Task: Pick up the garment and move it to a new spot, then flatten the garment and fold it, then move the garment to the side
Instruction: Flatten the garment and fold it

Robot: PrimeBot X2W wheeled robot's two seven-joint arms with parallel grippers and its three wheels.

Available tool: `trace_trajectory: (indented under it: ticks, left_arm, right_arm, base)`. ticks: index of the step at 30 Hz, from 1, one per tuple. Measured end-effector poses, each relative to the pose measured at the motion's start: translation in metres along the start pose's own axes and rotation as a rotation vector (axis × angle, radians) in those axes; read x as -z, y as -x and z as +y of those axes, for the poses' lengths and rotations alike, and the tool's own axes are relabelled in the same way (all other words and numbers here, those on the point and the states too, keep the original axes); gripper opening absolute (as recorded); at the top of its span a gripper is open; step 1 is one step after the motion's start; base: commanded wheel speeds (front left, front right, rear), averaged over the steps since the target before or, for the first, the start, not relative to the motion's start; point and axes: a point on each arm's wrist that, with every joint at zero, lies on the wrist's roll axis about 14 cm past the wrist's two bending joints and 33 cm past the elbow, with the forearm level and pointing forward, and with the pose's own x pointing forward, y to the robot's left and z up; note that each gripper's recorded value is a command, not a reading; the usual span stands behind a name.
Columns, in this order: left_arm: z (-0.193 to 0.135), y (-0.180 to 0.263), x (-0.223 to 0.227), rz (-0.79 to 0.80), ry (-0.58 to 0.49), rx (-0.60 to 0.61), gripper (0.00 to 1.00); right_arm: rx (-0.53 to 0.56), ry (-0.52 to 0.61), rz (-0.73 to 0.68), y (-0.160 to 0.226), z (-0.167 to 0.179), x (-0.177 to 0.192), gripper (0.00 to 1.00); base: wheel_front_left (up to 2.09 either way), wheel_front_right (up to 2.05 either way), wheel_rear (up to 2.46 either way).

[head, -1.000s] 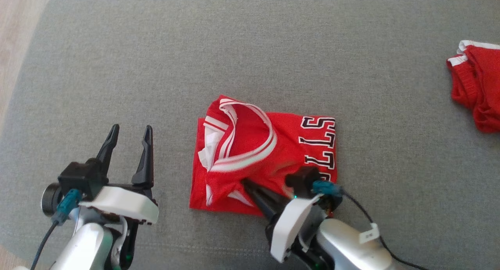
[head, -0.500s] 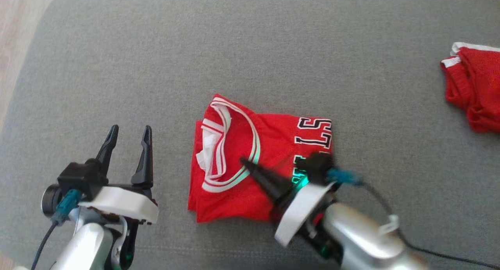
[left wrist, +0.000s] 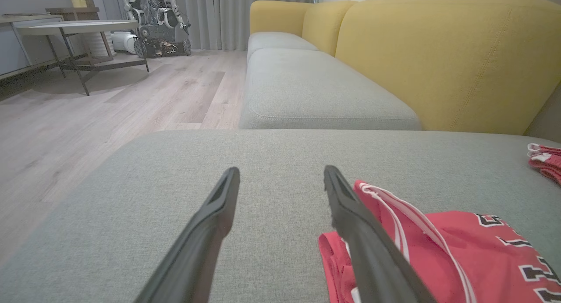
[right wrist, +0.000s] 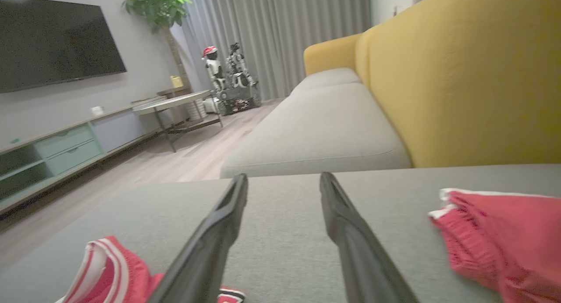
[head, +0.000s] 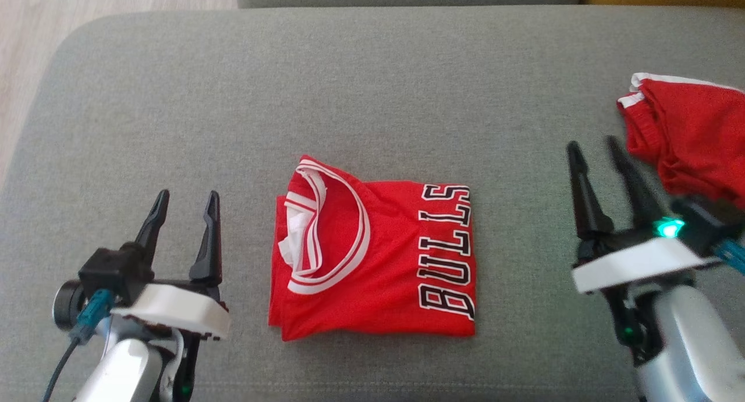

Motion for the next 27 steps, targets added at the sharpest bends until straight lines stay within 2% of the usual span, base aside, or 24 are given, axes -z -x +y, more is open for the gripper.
trace_trajectory:
  ticks: [4,10,27]
  left_arm:
    - [0.000,0.003,-0.007,-0.017,-0.010,0.005,1.00]
    - [-0.001,0.011,-0.011,-0.026,-0.014,0.005,1.00]
    - [0.002,0.052,-0.009,-0.003,-0.028,-0.009,1.00]
  right_arm:
    - [0.091,0.063,-0.010,0.020,-0.015,-0.015,1.00]
    - [0.147,0.097,0.008,0.046,-0.021,-0.022,1.00]
    - [0.194,0.084,0.036,0.091,-0.018,-0.023,1.00]
  base:
    - [0.00,0.00,0.00]
    - [0.00,0.00,0.00]
    - [0.00,0.00,0.00]
